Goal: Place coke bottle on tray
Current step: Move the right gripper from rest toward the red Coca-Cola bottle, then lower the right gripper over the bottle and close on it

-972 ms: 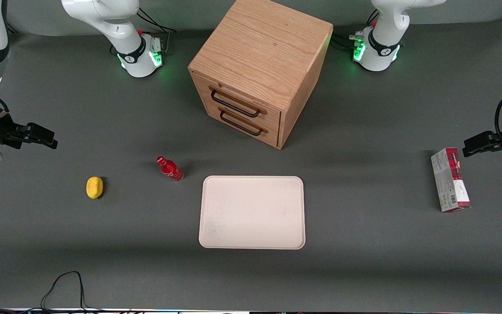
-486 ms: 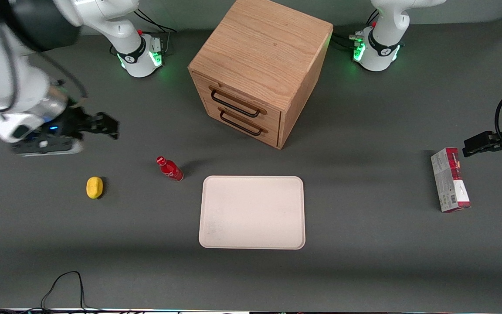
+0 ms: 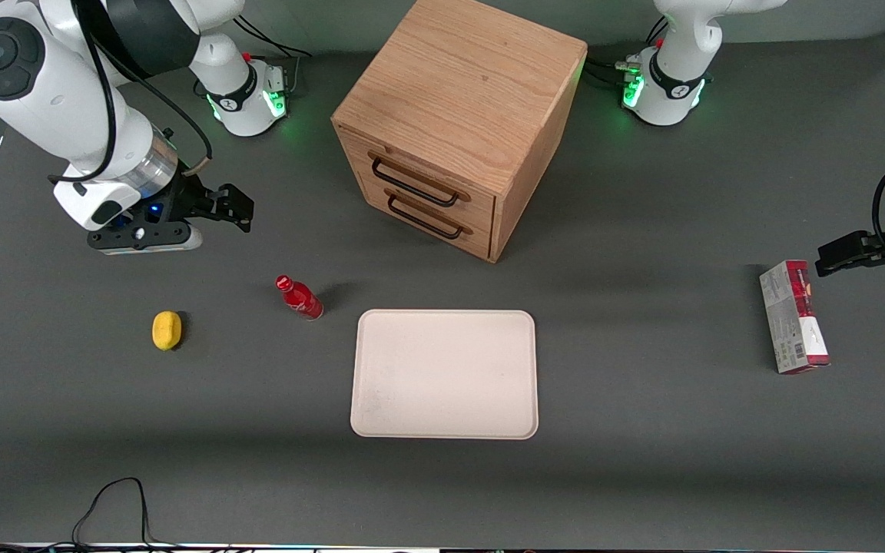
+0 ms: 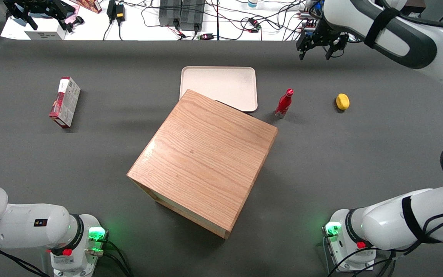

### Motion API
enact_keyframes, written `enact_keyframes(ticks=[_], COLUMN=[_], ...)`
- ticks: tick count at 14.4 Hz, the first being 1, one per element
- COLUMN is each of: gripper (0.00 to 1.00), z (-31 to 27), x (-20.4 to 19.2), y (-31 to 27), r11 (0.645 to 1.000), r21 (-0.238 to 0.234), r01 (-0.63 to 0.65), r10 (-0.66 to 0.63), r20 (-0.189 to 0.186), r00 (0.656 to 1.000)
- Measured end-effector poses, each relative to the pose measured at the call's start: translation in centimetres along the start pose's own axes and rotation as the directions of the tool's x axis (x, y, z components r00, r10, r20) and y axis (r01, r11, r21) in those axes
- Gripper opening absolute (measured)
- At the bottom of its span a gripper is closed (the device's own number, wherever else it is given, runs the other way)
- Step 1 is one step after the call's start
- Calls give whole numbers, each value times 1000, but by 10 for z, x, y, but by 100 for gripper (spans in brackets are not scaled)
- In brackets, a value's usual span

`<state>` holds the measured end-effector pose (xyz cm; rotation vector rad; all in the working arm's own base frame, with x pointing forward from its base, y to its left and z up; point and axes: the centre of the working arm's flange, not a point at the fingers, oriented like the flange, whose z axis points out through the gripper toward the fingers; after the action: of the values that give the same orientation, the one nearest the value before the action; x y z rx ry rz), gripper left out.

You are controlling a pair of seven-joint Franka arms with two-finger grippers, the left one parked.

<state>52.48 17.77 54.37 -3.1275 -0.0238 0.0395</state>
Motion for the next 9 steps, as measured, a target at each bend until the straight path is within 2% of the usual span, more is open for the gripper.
enact_keyframes(ticks=[3, 9], gripper=[100, 100], z=[37, 115], x=[2, 23], y=[0, -13], r11=[1000, 1000], r21=[5, 0], r01=[-1, 10], r10=[1, -10], r20=[-16, -10], r00=[1000, 1000])
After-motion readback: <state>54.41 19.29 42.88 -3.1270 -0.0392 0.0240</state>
